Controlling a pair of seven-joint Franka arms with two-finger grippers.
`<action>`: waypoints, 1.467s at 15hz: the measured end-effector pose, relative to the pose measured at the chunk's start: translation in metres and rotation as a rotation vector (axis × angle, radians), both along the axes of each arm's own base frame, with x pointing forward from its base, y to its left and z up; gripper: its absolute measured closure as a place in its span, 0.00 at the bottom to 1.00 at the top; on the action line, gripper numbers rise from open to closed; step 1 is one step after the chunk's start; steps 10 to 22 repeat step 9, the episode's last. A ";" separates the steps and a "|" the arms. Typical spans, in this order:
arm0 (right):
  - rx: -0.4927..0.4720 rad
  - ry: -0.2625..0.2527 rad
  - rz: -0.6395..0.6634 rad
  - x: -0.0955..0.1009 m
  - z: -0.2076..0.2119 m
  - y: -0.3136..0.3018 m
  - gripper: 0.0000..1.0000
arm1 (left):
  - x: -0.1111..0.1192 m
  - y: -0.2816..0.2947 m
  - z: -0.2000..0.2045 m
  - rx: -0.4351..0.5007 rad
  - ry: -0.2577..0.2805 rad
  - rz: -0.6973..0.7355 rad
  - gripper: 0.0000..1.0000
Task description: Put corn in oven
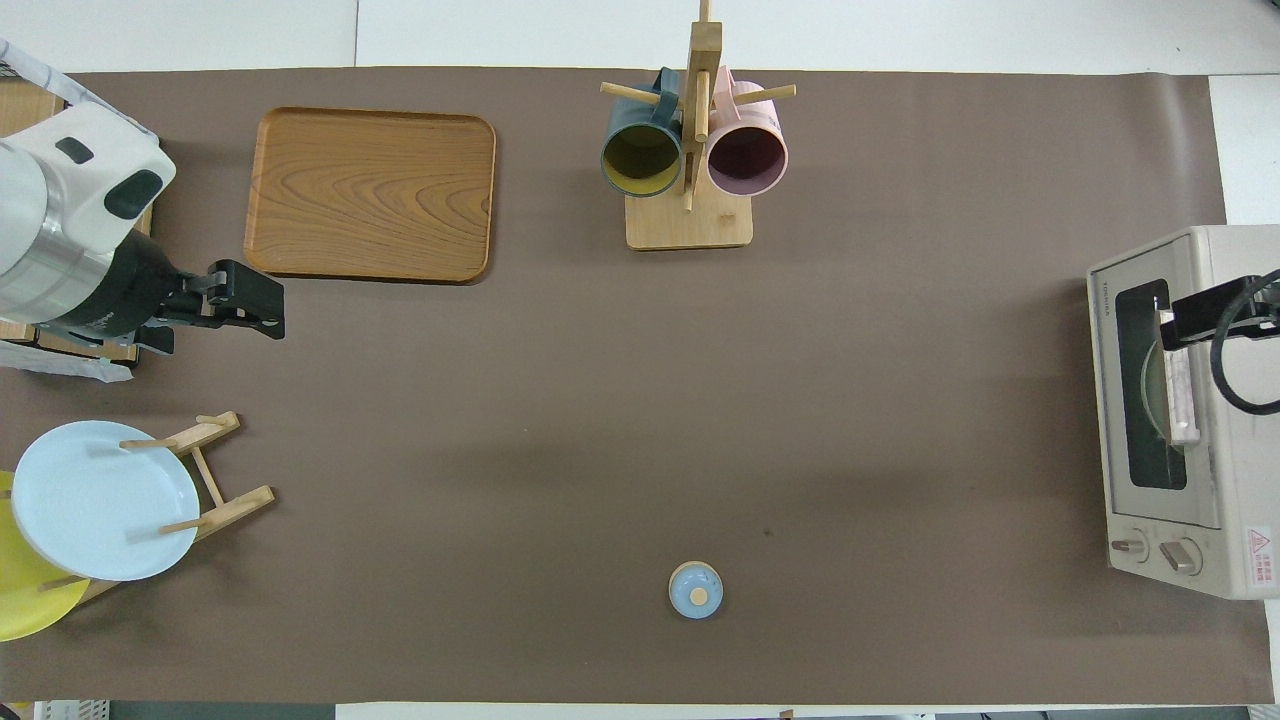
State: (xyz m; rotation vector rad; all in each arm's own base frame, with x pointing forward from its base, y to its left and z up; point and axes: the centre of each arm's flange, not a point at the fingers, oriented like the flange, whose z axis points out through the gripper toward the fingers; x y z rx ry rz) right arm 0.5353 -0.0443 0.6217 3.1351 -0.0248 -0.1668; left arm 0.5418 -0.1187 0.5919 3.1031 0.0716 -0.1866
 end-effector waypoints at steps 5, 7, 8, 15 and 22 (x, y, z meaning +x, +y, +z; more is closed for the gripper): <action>0.000 0.002 0.003 0.000 0.000 0.001 0.00 | 0.000 0.000 0.000 0.000 0.000 0.000 0.00; 0.000 0.002 0.003 0.000 0.000 0.001 0.00 | 0.000 0.000 0.000 0.000 0.000 0.000 0.00; 0.000 0.002 0.003 0.000 0.000 0.001 0.00 | 0.000 0.000 0.000 0.000 0.000 0.000 0.00; 0.000 0.002 0.003 0.000 0.000 0.001 0.00 | 0.000 0.000 0.000 0.000 0.000 0.000 0.00; 0.000 0.002 0.003 0.000 0.000 0.001 0.00 | 0.000 0.000 0.000 0.000 0.000 0.000 0.00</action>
